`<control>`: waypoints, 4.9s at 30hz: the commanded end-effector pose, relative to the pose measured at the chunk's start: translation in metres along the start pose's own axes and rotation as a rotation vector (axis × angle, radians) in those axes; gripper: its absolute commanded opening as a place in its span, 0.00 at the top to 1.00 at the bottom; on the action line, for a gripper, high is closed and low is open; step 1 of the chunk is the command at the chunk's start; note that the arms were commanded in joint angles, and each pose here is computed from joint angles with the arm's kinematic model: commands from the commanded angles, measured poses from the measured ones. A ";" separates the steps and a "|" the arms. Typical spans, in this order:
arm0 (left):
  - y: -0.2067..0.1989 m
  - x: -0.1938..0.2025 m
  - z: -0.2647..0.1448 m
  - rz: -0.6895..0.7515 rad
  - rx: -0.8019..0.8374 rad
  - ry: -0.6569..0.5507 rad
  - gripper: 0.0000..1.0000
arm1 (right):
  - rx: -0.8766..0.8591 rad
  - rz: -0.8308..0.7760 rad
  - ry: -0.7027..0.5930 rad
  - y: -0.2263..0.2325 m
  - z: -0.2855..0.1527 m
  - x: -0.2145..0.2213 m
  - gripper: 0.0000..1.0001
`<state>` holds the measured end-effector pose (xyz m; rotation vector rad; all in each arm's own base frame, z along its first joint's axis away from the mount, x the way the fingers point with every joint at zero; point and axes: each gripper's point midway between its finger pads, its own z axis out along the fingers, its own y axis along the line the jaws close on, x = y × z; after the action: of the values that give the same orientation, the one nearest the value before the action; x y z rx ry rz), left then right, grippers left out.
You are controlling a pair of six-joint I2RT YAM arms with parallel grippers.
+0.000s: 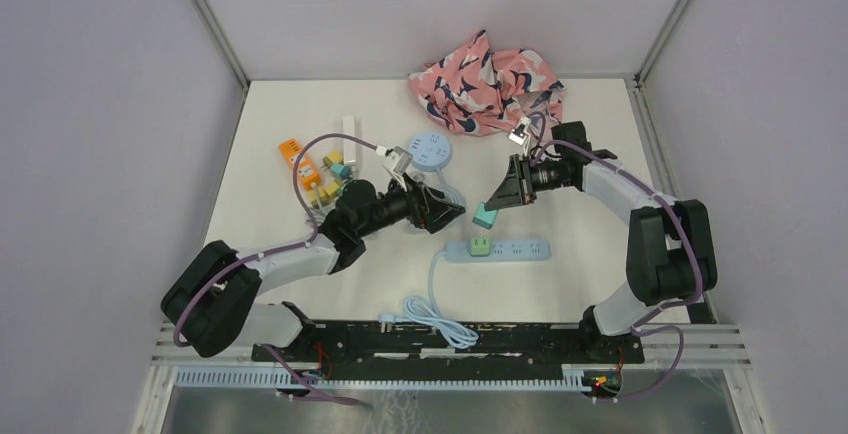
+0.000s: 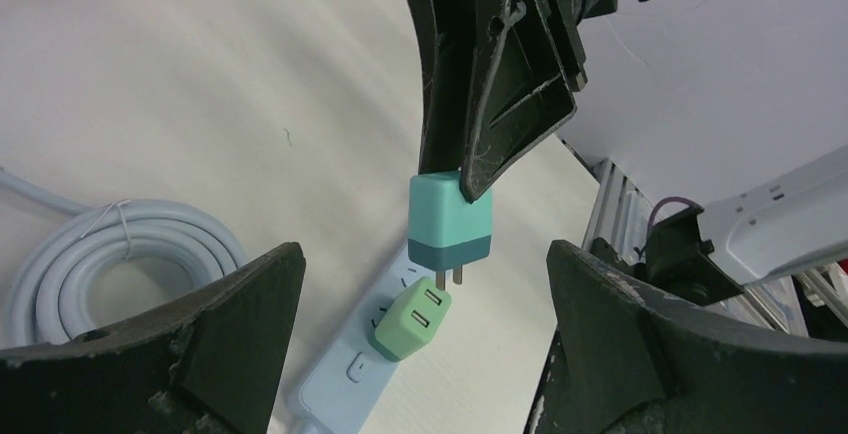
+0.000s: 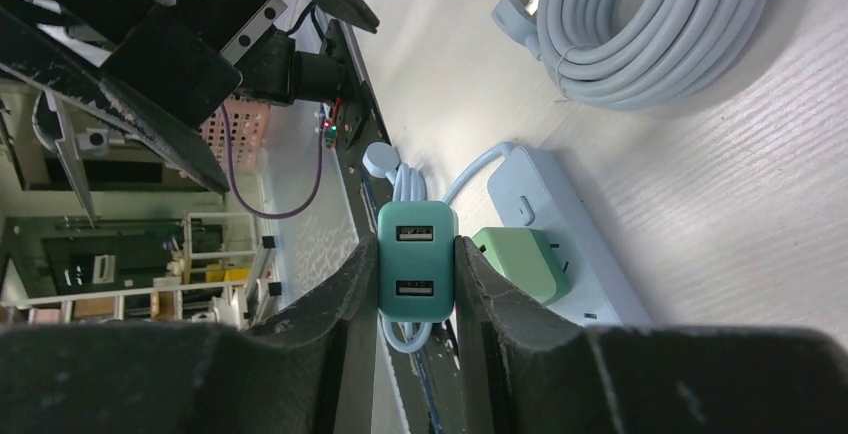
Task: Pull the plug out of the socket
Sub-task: Remove the plug from the socket, then place the plug at the center of the board.
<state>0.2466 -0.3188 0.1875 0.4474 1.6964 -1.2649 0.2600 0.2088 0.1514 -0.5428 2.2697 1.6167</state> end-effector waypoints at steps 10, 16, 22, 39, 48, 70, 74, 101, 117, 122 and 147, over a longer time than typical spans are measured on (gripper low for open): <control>0.011 0.001 0.034 0.150 -0.575 0.095 0.06 | 0.013 0.063 -0.015 -0.002 -0.002 -0.017 0.97; -0.002 0.008 0.046 0.222 -0.686 0.135 0.10 | 0.022 0.065 -0.018 -0.004 -0.002 -0.018 0.97; -0.014 0.016 0.060 0.241 -0.663 0.163 0.33 | 0.023 0.067 -0.018 -0.005 -0.003 -0.017 0.98; -0.010 0.050 0.084 0.284 -0.621 0.304 0.35 | 0.023 0.069 -0.018 -0.005 -0.003 -0.018 1.00; -0.002 0.059 0.083 0.297 -0.594 0.361 0.97 | 0.021 0.067 -0.016 -0.004 -0.003 -0.017 0.92; 0.093 -0.005 -0.022 0.362 -1.146 0.144 0.97 | 0.049 -0.028 -0.026 -0.002 -0.008 -0.019 0.44; 0.120 -0.006 -0.041 0.257 -1.195 0.147 0.97 | 0.053 -0.030 -0.026 -0.002 -0.008 -0.019 0.44; 0.235 -0.011 -0.131 -0.087 -1.617 0.130 0.90 | 0.051 -0.021 -0.022 -0.004 -0.007 -0.017 0.45; 0.228 -0.015 -0.134 -0.110 -1.612 0.145 0.15 | 0.050 -0.019 -0.020 -0.006 -0.006 -0.016 0.45; 0.219 -0.021 -0.126 -0.115 -1.541 0.162 0.08 | 0.049 -0.033 -0.021 -0.004 -0.007 -0.016 0.45; 0.059 -0.030 -0.022 0.010 -0.298 0.077 0.12 | 0.041 -0.128 -0.039 0.004 -0.010 -0.016 0.46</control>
<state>0.3063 -0.2291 0.1285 0.0818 2.1478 -0.7156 0.2682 0.2015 0.1489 -0.5514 2.2848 1.5307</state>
